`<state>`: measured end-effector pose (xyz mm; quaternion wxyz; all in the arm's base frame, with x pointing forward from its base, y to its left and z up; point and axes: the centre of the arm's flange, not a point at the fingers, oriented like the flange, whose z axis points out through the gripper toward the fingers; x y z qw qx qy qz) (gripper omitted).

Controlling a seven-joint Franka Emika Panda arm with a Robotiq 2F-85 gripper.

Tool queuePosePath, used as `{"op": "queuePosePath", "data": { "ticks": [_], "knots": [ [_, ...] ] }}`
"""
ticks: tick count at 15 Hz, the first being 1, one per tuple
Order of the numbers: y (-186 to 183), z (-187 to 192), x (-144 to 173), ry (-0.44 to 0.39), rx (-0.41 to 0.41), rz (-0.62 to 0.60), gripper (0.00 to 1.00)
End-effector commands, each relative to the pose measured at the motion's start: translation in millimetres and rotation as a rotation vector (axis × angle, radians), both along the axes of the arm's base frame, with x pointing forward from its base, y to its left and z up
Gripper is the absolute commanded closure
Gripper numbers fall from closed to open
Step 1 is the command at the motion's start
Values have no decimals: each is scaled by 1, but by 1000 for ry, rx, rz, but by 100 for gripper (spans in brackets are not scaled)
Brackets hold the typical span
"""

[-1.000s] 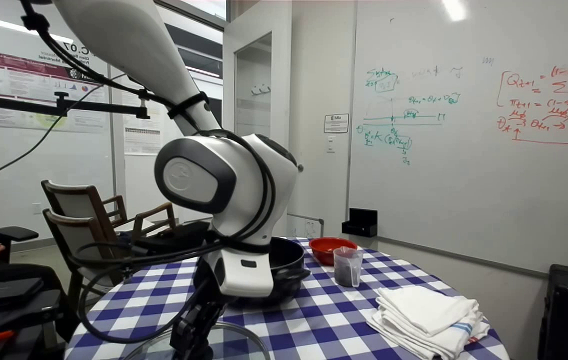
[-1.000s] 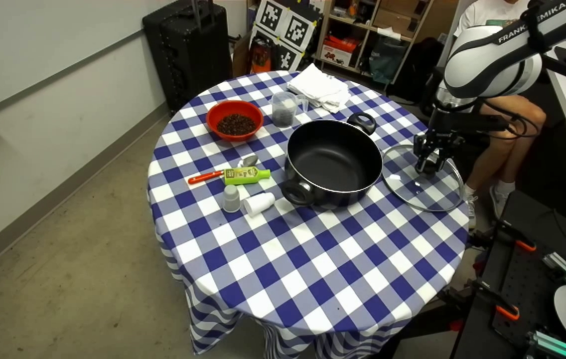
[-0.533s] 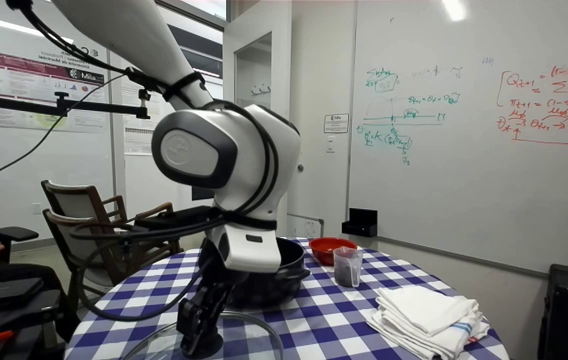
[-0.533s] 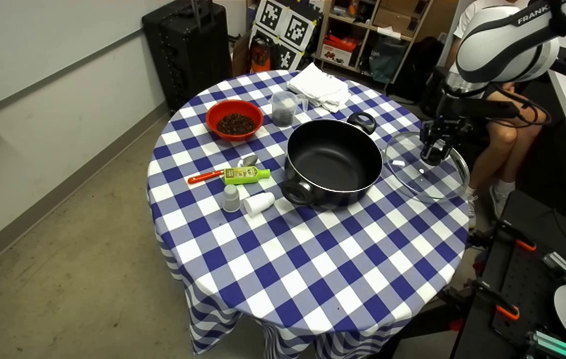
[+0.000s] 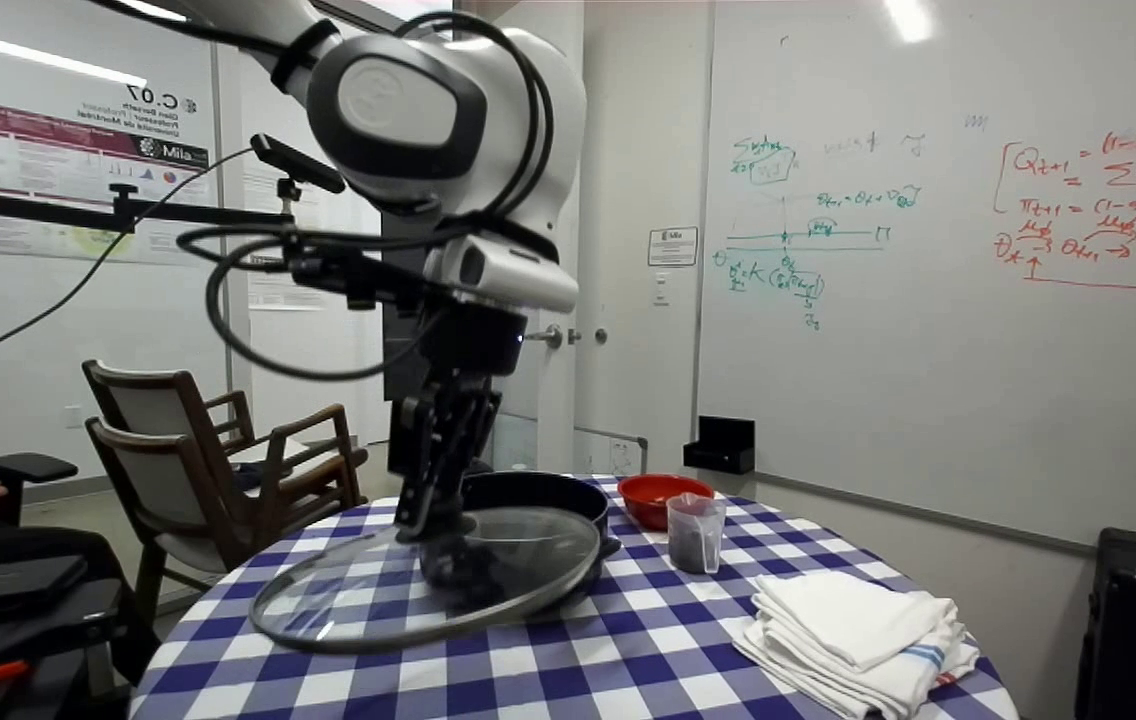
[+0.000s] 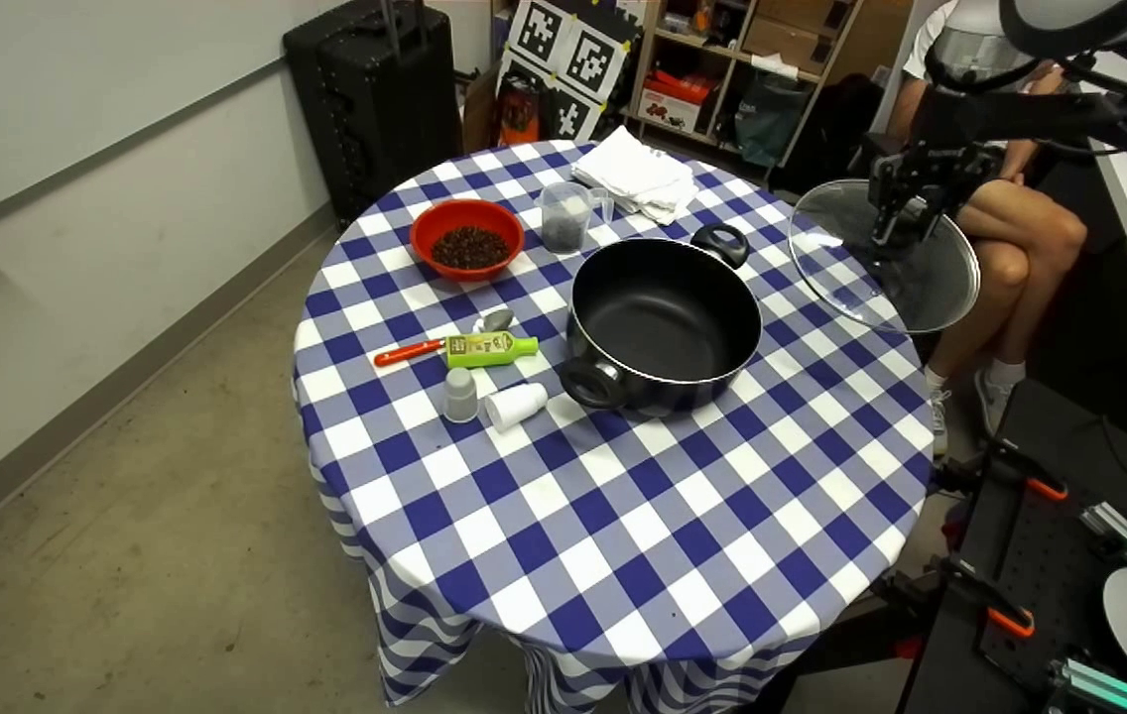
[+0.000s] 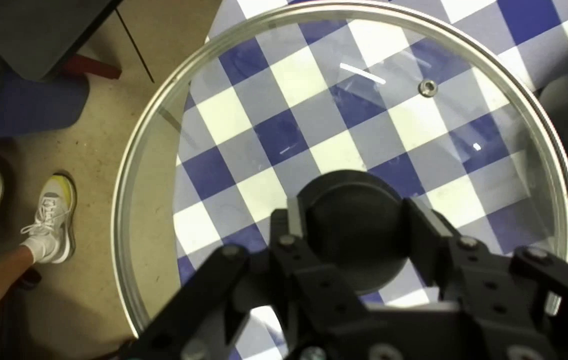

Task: Uncover the pot

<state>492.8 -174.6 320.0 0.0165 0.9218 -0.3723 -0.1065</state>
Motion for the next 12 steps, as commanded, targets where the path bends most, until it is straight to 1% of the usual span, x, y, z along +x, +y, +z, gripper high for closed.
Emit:
{"op": "queuePosePath", "data": {
  "ticks": [1, 4, 7, 10, 12],
  "knots": [
    [52, 69, 25, -37, -83, 112, 75],
    [104, 97, 59, -71, -117, 266, 75],
    [151, 108, 81, -103, -125, 386, 75],
    [182, 110, 93, -135, -118, 461, 75],
    [192, 107, 97, -160, -124, 491, 75]
  ]
}}
